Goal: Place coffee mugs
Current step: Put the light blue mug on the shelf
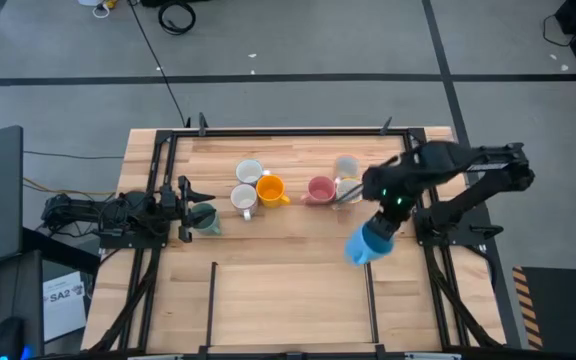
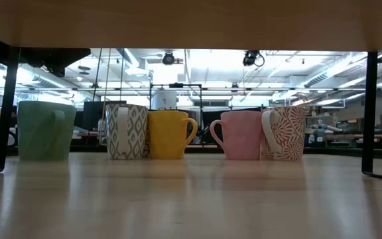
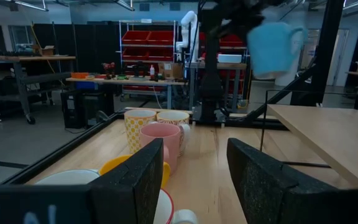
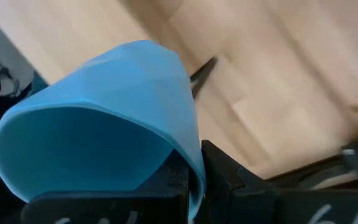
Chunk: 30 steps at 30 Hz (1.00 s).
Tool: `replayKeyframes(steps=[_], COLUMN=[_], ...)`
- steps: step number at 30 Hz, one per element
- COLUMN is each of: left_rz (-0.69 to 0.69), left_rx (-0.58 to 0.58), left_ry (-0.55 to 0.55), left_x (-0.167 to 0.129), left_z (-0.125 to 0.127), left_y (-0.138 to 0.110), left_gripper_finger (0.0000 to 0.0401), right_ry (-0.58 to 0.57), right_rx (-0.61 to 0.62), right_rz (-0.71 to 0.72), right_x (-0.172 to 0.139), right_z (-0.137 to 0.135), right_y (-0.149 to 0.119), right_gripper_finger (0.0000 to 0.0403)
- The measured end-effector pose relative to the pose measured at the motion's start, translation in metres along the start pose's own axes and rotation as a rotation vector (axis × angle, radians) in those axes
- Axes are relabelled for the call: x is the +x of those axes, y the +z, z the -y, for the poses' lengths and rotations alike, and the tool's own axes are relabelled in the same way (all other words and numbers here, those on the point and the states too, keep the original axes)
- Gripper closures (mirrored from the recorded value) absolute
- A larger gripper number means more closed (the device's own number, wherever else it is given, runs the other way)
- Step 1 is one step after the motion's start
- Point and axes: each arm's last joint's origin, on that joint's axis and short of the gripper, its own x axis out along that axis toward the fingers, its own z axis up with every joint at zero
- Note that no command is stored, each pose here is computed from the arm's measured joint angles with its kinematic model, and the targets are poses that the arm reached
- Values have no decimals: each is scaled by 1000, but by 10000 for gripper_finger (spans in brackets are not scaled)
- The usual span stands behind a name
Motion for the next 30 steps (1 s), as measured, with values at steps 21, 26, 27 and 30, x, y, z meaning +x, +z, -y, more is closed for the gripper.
replayKeyframes(steps=[21,26,27,30], left_rz=[0,0,0,0], left_rx=[-1,-1,-1,-1], left_ry=[0,0,0,0], left_x=[0,0,0,0], left_z=[0,0,0,0], left_y=[0,0,0,0], left_gripper_finger=[216,216,216,216], right_ry=[-27,-18,-22,-35], right_rx=[-10,-40,-46,-63], right_rz=[-165,-152,-141,-118], right_x=[82,87,89,94], right_z=[-71,-88,-90,-98], right_y=[-30,-29,-29,-31], right_gripper_finger=[375,375,375,375])
